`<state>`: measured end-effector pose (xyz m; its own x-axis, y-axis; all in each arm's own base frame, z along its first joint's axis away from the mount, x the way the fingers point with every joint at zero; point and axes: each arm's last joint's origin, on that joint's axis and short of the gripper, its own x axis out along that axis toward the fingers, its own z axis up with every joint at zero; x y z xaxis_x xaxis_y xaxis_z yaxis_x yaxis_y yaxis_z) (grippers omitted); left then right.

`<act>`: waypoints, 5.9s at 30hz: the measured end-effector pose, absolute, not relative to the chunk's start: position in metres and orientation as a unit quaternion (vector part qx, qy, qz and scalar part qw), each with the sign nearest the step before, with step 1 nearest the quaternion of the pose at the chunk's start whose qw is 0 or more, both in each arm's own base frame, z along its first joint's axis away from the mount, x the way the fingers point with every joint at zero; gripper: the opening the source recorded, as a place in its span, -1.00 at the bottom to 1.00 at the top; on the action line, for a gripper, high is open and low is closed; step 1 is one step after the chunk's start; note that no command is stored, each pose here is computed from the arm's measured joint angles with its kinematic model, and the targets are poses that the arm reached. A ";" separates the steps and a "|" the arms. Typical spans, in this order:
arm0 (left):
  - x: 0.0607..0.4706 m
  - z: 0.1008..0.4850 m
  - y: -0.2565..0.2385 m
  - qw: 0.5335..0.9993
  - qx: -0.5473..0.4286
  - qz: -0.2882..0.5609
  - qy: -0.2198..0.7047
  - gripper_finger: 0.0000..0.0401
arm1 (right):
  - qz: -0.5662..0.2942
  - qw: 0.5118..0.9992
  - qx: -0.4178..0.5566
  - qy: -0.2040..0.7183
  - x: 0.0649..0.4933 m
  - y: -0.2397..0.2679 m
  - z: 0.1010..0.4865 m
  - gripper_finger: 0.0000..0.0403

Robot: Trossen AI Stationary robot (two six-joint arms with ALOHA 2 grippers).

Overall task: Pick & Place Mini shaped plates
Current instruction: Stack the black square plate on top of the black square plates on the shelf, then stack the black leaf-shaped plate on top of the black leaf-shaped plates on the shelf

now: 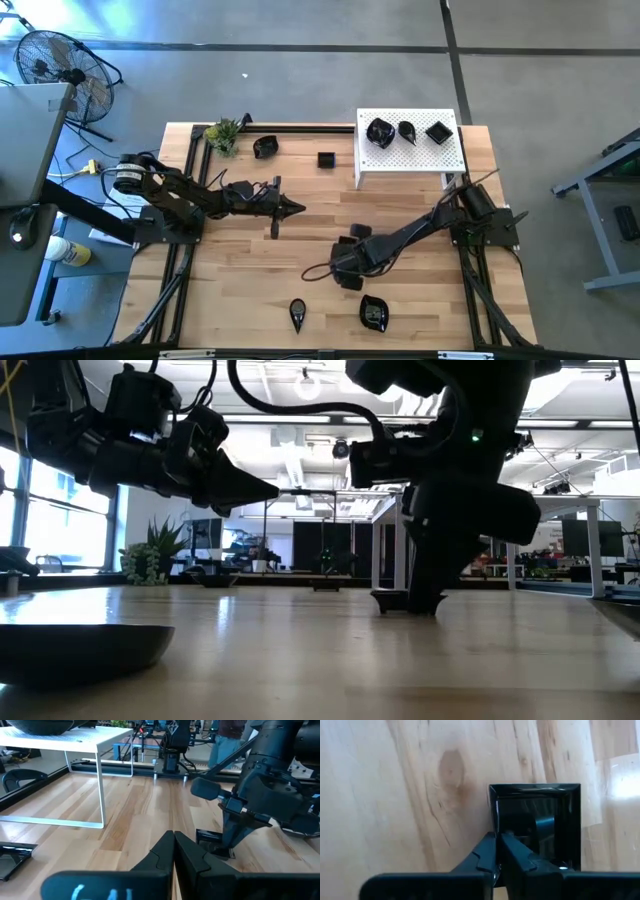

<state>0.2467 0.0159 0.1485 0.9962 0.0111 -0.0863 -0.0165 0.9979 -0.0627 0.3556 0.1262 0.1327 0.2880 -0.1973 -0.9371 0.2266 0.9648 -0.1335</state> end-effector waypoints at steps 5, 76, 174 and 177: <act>0.247 0.148 0.016 0.999 -0.032 0.007 0.043 -0.97 | -0.129 0.802 0.013 0.583 0.354 0.126 0.135 -0.93; 0.247 0.149 0.016 0.999 -0.031 0.007 0.040 -0.97 | -0.407 0.689 0.072 0.595 0.141 -0.164 0.308 -1.00; 0.234 0.149 0.076 0.997 -0.062 0.038 0.035 -0.97 | -0.023 0.769 0.373 0.518 0.238 0.176 0.131 -0.74; 0.234 0.149 0.076 0.997 -0.062 0.038 0.035 -0.97 | -0.020 0.770 0.374 0.517 0.239 0.176 0.131 -0.93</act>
